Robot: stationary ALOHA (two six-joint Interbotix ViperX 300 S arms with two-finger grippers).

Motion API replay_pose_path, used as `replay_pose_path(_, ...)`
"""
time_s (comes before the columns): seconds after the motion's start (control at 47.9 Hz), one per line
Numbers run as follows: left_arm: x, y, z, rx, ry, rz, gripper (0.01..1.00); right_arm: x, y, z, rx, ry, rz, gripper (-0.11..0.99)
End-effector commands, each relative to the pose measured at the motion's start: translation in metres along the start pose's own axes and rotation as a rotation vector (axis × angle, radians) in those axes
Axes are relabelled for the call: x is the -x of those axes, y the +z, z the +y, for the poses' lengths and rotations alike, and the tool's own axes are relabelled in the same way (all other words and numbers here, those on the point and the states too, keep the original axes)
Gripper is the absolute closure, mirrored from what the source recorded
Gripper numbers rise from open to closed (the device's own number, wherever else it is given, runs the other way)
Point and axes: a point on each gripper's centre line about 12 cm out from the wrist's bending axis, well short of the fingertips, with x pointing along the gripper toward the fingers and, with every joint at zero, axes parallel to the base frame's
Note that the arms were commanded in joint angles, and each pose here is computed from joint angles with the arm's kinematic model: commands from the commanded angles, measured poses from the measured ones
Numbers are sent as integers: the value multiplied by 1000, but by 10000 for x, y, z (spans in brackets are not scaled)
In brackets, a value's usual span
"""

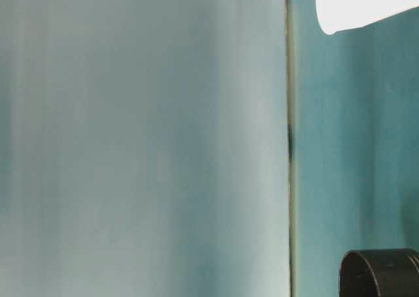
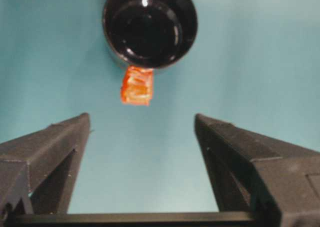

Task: Put the paper cup into the moved red handle cup holder.

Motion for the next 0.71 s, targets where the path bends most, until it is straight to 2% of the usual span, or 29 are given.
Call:
replay_pose_path(0.0, 33, 99, -23, -2, -6, -29, 98, -8, 94, 3, -11, -2, -23, 986)
replay_pose_path(0.063, 19, 106, -28, -2, -7, -25, 98, -8, 95, 0, -11, -3, -24, 986)
replay_pose_path(0.146, -26, 117, -46, 10, -7, -8, 98, -8, 95, 0, -11, -3, -24, 986)
replay_pose_path(0.209, -102, 117, -47, 22, -1, 19, 98, -8, 94, 3, -11, -2, -23, 986)
replay_pose_path(0.271, -181, 111, -50, 22, 5, 49, 98, -8, 94, 3, -11, -2, -23, 986)
replay_pose_path(0.459, -401, 92, -91, -8, 10, 120, 98, -8, 93, 0, -11, -3, -22, 986)
replay_pose_path(0.688, -569, 47, -84, -42, 16, 159, 98, -8, 93, 0, -11, -3, -22, 986)
